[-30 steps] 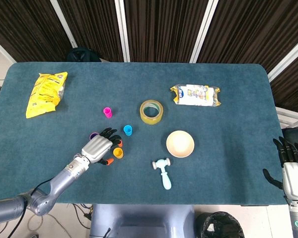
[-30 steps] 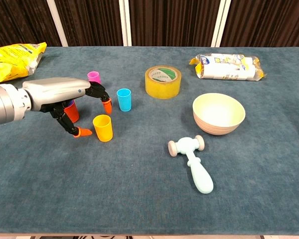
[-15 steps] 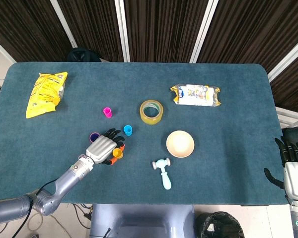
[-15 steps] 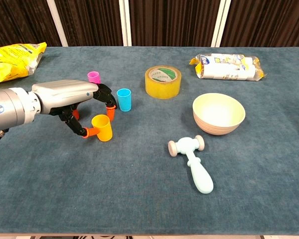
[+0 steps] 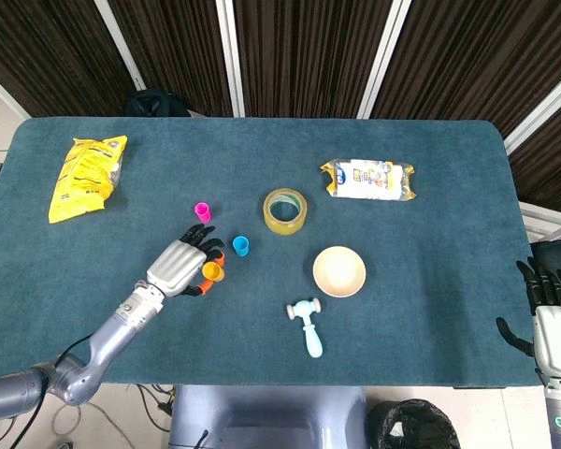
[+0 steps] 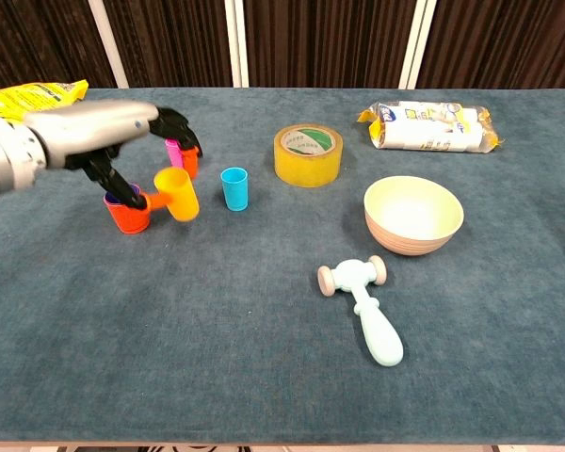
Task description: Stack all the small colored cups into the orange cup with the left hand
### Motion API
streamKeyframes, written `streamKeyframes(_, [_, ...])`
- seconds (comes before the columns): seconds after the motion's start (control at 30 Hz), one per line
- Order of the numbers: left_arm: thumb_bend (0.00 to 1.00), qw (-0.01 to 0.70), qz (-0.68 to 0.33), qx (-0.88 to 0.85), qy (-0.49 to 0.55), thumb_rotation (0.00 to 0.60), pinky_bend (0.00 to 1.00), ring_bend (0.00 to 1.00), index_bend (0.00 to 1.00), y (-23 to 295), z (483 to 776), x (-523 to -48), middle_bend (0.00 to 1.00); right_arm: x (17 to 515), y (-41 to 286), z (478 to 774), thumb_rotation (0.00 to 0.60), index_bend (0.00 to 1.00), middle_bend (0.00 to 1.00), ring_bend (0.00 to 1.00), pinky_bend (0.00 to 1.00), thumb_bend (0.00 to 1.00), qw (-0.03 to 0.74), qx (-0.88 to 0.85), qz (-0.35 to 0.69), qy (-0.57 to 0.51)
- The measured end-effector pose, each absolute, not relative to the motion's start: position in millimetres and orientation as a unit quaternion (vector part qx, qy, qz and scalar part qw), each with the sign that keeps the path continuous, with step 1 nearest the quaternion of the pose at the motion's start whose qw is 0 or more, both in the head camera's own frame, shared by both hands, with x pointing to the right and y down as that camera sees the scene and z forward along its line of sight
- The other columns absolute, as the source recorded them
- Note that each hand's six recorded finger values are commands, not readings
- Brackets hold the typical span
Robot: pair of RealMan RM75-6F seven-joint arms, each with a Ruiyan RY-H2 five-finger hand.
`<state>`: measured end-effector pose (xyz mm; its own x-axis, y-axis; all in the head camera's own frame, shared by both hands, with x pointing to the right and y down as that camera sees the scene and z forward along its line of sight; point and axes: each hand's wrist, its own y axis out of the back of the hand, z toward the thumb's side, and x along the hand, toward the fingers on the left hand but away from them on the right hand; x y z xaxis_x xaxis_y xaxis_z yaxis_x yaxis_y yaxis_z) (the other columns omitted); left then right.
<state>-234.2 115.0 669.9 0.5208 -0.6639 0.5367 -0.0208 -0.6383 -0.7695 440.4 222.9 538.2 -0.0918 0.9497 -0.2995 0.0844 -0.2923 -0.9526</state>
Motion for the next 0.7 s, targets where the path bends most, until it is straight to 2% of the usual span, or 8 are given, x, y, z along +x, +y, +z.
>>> streamKeyframes(0.33, [0.36, 0.363, -0.481, -0.754, 0.261, 0.6, 0.0, 0.0, 0.43, 95, 648, -296, 0.21, 440, 223, 539, 0.6, 0.09, 0.08, 0.13, 0.08, 0.32, 0.374, -0.559, 0.578, -0.462])
streamKeyframes(0.7, [0.36, 0.335, -0.504, -0.755, 0.254, 0.6, 0.0, 0.0, 0.41, 104, 667, -319, 0.21, 440, 224, 540, 0.6, 0.09, 0.08, 0.13, 0.08, 0.32, 0.375, -0.555, 0.582, -0.461])
